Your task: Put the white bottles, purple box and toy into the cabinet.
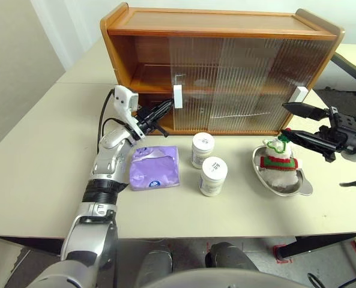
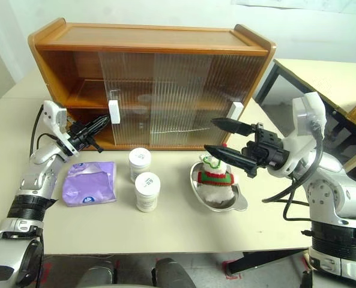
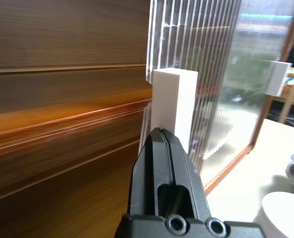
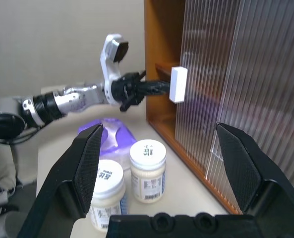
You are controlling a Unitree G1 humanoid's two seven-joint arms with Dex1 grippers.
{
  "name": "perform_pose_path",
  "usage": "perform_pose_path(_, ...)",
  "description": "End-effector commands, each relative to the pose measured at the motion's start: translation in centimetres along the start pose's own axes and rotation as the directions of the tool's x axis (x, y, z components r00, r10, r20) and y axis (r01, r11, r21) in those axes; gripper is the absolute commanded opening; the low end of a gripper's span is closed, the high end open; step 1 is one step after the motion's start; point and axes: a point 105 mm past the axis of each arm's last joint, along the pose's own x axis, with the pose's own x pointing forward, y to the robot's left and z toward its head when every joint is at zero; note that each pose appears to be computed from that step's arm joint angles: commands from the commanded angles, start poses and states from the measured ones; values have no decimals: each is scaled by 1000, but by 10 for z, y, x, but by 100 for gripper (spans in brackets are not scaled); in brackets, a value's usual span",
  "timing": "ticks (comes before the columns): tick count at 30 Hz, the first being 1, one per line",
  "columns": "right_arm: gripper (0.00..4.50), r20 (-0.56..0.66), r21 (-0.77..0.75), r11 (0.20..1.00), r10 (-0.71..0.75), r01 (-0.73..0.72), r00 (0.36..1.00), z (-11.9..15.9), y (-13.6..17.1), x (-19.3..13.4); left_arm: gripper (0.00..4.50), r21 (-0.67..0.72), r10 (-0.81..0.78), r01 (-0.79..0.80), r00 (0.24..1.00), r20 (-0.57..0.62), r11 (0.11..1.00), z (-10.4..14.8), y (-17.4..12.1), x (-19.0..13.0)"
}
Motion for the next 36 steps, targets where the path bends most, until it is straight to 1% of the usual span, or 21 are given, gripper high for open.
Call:
perform_pose_path(1,450,17,-4,1000,-9,9,1000,3,3,-1,2,-4,-24,24,999,-25,1000,-5,-4,4)
perform_pose_path(6,450,103,41,999,-21,17,994,8,7,2,2,-17,-53,52,998,-26,999,-9,-10,10)
perform_pose_path(10,450,97,51,998,-28,23,995,2,10,1,2,-24,-73,72,997,-22,997,-11,-15,19)
perform_pose_path(22,450,127,67,997,-54,46,990,4,11,4,2,-20,-142,142,990,-7,990,-9,-28,43)
perform_pose_path(27,450,154,74,996,-59,48,986,8,11,4,2,-24,-163,162,987,-9,986,-11,-32,46)
perform_pose_path(36,450,142,80,996,-48,36,989,5,13,6,2,-23,-153,152,988,-22,988,-15,-30,39)
